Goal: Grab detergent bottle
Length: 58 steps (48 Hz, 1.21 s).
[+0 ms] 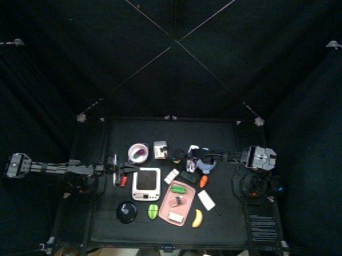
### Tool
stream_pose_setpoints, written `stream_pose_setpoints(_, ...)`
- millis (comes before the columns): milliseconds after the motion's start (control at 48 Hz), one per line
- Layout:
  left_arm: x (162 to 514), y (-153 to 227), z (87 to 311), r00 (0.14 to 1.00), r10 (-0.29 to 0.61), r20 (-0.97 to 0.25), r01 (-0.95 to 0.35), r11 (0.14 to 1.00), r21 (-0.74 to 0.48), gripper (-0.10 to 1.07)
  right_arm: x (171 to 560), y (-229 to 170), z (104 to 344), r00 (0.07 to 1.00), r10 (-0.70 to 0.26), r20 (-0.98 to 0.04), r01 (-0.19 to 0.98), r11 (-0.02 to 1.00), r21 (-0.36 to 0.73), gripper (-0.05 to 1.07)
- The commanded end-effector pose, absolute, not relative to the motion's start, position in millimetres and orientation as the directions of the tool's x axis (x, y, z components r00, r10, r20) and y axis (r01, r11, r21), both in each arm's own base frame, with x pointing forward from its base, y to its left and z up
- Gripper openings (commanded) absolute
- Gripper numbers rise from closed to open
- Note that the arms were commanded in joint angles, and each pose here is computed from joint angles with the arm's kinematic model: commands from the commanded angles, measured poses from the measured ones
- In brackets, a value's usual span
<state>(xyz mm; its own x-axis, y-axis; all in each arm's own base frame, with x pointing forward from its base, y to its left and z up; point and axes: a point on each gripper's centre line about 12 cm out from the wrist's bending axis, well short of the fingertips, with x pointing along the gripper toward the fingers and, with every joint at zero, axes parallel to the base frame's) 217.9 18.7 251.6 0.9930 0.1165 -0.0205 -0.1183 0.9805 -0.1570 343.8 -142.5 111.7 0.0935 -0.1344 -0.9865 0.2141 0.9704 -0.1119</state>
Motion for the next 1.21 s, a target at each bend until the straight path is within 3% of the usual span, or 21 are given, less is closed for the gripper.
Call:
stream_pose_setpoints(0,219,21,258,0.991,0.132,0.0,-0.13,0.974,-0.187,0.47,348,-147,131,0.145,-0.161,-0.976,0.222,0.967,-0.127,0.76)
stream_pose_setpoints(646,215,23,253,0.989,0.147,-0.007,-0.145,0.969,-0.202,0.47,345,-141,186,0.253,-0.204,-0.946,0.247,0.959,-0.14,0.76)
stream_pose_setpoints(1188,211,22,242,0.989,0.146,-0.037,-0.15,0.969,-0.198,0.46,345,-137,189,0.254,-0.204,-0.945,0.235,0.961,-0.144,0.76)
